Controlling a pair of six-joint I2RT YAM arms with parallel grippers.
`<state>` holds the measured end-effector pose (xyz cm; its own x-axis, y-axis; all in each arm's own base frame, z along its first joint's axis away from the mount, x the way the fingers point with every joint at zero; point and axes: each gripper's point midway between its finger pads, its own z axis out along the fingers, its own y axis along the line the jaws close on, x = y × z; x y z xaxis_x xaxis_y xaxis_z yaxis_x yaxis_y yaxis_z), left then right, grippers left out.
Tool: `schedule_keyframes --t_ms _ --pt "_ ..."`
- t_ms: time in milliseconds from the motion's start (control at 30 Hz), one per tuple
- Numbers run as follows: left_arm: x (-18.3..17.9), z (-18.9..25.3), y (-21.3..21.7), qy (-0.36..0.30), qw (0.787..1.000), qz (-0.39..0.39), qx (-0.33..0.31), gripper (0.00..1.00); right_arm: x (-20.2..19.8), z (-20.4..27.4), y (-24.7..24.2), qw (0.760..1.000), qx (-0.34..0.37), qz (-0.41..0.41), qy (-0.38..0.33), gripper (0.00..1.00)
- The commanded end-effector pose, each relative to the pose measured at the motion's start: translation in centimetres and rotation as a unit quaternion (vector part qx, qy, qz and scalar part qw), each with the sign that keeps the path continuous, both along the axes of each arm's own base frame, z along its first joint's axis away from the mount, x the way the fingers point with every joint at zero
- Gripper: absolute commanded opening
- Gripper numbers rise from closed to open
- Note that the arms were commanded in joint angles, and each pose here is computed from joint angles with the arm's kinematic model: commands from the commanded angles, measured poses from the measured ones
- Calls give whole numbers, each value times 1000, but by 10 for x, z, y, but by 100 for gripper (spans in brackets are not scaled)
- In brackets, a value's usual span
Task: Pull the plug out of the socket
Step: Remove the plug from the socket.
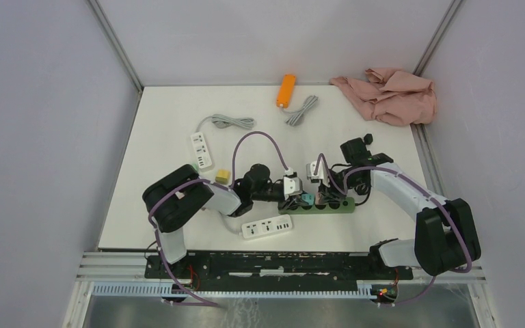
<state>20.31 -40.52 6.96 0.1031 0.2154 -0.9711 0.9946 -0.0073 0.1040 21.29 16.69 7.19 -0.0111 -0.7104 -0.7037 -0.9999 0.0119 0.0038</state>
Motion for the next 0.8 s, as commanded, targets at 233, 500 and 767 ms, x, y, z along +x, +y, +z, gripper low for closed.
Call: schedule_keyframes --t_ms 233,500,767 --pt "5 -19 6 -10 1000 6 27 3 -32 27 8 990 78 115 -3 0" --pt "5 -20 5 -9 999 5 30 3 -6 36 41 994 102 43 4 0" --pt "5 -20 5 -8 999 5 30 3 10 31 5 998 52 20 -29 0"
